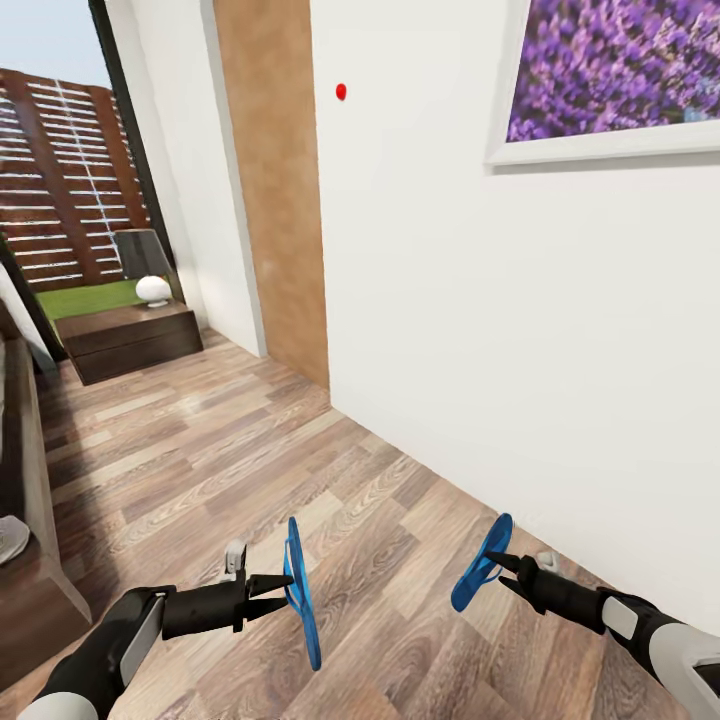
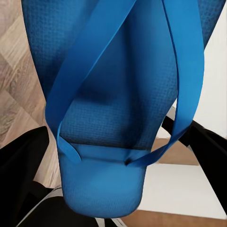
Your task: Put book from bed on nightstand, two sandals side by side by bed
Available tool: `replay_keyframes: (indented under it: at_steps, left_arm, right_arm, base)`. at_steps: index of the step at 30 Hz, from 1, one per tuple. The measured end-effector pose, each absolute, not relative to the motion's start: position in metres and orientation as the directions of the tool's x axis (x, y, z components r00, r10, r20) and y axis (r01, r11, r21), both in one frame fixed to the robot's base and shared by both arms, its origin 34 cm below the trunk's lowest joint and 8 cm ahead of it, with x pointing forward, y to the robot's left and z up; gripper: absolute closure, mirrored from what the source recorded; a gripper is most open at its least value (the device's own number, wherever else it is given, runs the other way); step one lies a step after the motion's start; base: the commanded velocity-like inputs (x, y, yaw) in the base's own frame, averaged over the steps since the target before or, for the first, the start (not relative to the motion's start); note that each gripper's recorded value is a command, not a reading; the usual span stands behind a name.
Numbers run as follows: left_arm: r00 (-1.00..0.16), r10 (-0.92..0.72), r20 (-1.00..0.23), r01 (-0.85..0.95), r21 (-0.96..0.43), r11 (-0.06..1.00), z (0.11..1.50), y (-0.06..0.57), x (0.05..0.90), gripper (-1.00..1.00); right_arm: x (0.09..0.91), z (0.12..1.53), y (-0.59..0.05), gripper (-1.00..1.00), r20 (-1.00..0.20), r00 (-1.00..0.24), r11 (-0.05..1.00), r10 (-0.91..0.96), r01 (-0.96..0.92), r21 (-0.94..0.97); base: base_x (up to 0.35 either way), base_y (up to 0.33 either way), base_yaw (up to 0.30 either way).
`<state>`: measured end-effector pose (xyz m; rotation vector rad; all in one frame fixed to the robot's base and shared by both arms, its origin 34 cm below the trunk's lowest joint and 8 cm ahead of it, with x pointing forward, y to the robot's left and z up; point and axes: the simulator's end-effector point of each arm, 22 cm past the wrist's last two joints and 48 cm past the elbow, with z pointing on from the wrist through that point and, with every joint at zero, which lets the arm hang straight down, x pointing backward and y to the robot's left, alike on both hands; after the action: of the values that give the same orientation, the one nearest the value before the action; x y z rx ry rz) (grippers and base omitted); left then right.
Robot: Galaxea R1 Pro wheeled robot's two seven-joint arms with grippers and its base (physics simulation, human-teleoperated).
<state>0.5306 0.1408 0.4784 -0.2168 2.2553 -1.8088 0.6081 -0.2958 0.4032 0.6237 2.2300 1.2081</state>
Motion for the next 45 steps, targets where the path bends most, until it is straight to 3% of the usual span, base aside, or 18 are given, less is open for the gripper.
replay_keyframes:
  at_steps: [45]
  left_arm:
    - [-0.961,-0.261,-0.093,0.026,-0.968,0.250,0.4709,0.1372,0.5303,1.00]
  right_arm:
    - [0.6081,0.4033,-0.2956,1.00,-0.226,-0.757,0.495,0.613,0.145,0.857]
  base:
    - [0.000,0.000,0.179]
